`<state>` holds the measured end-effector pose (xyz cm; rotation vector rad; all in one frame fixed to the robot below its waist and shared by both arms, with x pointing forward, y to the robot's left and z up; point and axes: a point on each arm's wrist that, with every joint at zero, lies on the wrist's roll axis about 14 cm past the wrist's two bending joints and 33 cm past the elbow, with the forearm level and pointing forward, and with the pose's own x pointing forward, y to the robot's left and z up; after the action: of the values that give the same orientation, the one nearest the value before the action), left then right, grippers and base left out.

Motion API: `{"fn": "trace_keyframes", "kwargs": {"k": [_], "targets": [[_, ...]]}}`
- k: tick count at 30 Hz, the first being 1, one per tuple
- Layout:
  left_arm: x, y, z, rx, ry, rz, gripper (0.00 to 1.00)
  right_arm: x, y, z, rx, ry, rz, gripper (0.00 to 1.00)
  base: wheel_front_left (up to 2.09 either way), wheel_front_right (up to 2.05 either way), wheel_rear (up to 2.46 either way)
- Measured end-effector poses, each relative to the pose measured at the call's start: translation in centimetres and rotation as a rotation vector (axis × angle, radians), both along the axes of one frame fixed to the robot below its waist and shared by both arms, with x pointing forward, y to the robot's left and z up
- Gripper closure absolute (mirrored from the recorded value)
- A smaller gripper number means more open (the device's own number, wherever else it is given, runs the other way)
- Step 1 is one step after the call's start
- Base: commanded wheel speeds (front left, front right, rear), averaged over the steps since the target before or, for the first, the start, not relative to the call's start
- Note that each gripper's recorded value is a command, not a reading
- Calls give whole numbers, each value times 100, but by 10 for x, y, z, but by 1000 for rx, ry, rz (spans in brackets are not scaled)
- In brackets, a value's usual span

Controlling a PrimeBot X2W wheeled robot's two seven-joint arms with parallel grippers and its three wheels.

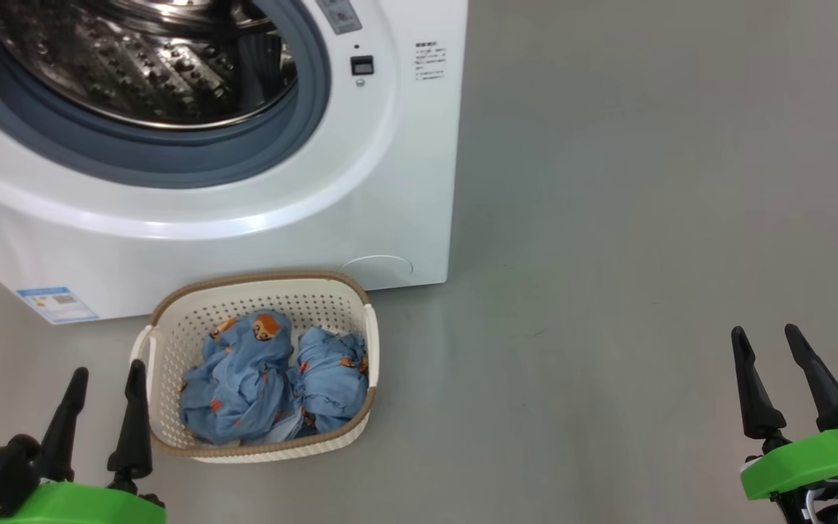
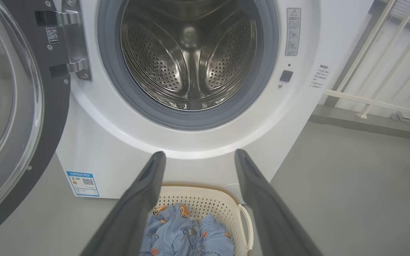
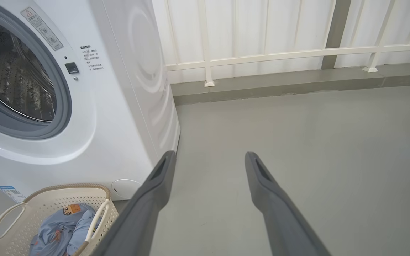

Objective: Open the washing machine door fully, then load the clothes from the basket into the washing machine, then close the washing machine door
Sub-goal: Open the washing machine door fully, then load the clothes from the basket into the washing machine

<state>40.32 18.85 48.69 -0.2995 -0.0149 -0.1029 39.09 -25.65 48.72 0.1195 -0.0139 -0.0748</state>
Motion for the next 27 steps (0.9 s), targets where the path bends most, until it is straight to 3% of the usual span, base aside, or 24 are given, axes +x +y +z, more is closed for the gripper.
{"fn": "trace_keyframes", "kwargs": {"k": [17, 27], "targets": [[-2, -1, -9, -31, 36, -11, 0, -3, -1, 3, 4, -9, -6, 0, 1, -3, 2], [-1, -3, -16, -45, 57, -23, 0, -2, 0, -1, 7, 2, -5, 0, 51, -144, 93]]}}
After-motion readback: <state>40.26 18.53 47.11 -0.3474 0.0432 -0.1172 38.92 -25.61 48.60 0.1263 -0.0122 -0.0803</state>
